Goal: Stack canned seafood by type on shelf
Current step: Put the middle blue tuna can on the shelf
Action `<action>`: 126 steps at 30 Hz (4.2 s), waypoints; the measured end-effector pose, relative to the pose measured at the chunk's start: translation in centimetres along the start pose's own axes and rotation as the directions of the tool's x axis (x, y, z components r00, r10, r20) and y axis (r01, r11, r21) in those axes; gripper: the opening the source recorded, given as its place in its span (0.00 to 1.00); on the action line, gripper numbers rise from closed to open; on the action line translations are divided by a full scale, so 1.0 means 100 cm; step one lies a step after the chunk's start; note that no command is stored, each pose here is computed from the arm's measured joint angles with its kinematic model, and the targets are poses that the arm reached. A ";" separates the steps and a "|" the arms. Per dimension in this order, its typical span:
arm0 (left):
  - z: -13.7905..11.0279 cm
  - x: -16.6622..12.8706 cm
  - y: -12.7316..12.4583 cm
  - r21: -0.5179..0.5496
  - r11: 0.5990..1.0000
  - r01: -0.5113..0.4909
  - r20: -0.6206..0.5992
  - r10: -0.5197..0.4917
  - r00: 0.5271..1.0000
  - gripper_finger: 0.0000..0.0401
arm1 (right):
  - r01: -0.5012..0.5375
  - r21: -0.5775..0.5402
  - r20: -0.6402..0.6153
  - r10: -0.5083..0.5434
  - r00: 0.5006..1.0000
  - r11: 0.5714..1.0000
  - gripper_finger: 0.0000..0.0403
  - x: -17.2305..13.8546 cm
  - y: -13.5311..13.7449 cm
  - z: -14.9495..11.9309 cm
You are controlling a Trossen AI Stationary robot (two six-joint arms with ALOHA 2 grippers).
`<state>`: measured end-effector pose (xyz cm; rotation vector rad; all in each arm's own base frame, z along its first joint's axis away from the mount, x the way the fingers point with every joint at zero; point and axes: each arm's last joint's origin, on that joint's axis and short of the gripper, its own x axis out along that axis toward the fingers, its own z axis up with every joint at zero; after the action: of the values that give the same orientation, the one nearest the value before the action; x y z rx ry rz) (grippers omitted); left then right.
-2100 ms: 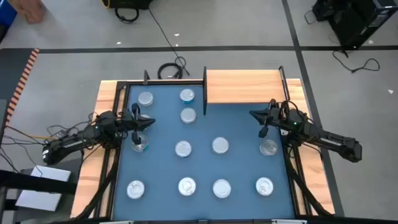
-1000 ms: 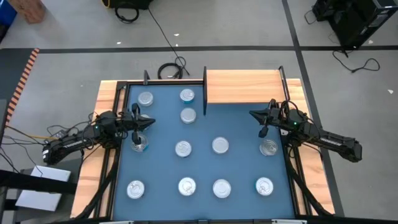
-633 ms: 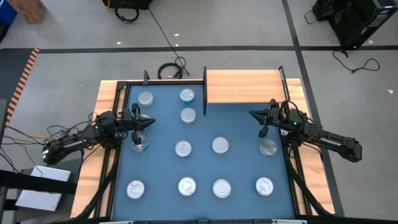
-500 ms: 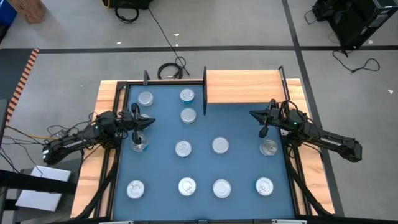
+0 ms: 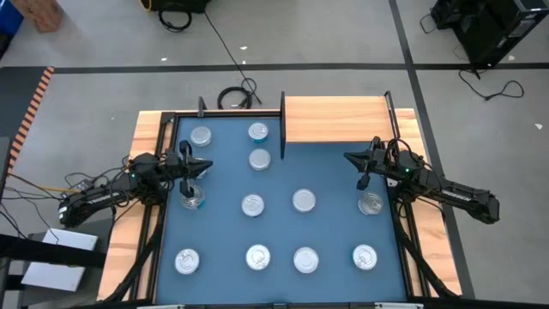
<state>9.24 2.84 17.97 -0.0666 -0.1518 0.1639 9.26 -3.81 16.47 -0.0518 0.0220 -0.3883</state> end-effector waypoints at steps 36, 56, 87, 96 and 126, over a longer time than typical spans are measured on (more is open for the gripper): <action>-0.004 0.001 0.002 -0.126 0.991 -0.042 -0.079 0.033 0.996 0.02 | 0.000 0.000 0.000 0.000 1.000 1.000 0.07 0.000 0.000 0.000; -0.004 0.009 0.001 -0.119 0.993 0.024 -0.097 -0.035 0.995 0.02 | 0.000 0.000 0.000 0.000 1.000 1.000 0.07 0.000 0.000 0.000; 0.014 0.110 0.019 0.057 0.998 -0.011 -0.547 0.041 0.836 0.01 | 0.000 0.000 0.000 0.000 1.000 1.000 0.07 0.000 0.000 0.000; 0.013 0.141 0.025 0.089 0.996 0.024 -0.653 0.040 0.756 0.01 | 0.000 0.000 0.000 0.000 1.000 1.000 0.07 0.000 0.000 0.000; 0.013 0.169 -0.015 0.236 0.935 0.265 -0.721 -0.015 0.692 0.01 | 0.000 0.000 0.000 0.000 1.000 1.000 0.07 0.000 0.000 0.000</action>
<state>25.76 4.22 21.79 0.2168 0.6614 -0.0065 9.26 -3.81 16.48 -0.0518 0.0217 -0.3887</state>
